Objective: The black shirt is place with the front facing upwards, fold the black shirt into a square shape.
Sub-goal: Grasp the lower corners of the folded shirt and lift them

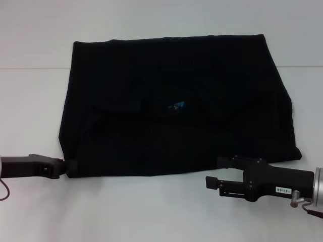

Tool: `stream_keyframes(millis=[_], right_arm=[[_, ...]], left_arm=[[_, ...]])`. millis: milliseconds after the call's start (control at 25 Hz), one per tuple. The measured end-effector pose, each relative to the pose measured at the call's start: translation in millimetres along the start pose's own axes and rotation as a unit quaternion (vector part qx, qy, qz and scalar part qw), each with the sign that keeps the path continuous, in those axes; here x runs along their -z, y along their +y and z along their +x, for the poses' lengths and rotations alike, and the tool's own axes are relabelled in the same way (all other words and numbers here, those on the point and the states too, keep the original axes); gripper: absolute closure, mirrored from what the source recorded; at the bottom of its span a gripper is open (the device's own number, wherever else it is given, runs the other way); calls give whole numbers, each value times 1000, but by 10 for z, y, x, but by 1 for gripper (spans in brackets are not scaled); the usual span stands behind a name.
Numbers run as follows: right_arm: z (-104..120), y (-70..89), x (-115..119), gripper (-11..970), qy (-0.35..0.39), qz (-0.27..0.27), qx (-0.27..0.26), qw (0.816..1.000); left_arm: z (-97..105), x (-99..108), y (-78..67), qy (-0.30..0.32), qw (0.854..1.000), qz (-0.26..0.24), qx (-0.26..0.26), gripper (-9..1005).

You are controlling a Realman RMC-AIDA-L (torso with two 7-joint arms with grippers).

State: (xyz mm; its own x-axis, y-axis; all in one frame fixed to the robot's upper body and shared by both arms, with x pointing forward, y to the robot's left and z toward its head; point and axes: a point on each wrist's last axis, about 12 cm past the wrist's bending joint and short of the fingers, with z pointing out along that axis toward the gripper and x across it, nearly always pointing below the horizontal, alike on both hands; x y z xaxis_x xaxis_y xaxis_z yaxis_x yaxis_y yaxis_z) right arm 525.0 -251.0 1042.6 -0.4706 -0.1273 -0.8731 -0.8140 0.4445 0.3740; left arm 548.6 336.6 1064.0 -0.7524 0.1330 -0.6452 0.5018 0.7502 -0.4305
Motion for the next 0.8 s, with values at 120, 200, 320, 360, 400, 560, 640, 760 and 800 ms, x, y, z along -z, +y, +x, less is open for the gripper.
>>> stream_keyframes(millis=[120, 200, 320, 360, 400, 560, 640, 760, 800], right_arm=[[-4, -1, 1, 134, -1, 0, 0, 1000], [-5, -2, 1, 134, -1, 0, 0, 1000], [-13, -4, -3, 133, -2, 0, 1, 1000], [-17, -4, -5, 133, -2, 0, 1, 1000], [-21, -5, -7, 133, -2, 0, 1, 1000], [-31, -7, -12, 133, -2, -1, 1, 1000], [-36, -8, -17, 134, -2, -2, 2, 1000], [-39, -8, -19, 134, -2, -2, 2, 1000], [-41, -9, -20, 134, -2, -2, 2, 1000]], left_arm=[[-9, 2, -2, -4, 1000, 1, 2, 984], [-15, 7, -6, -7, 1000, 3, 3, 972], [-18, 8, -12, -6, 1000, 5, 6, 955], [-20, 7, -14, -6, 1000, 6, 7, 949], [-22, 6, -15, -6, 1000, 6, 7, 943], [-26, 6, -6, -11, 1000, 0, 4, 889], [-29, 10, -6, -14, 1000, -6, 1, 845], [-38, 19, -17, -20, 1000, -13, -7, 780], [-40, 18, -22, -21, 1000, -14, -9, 759]])
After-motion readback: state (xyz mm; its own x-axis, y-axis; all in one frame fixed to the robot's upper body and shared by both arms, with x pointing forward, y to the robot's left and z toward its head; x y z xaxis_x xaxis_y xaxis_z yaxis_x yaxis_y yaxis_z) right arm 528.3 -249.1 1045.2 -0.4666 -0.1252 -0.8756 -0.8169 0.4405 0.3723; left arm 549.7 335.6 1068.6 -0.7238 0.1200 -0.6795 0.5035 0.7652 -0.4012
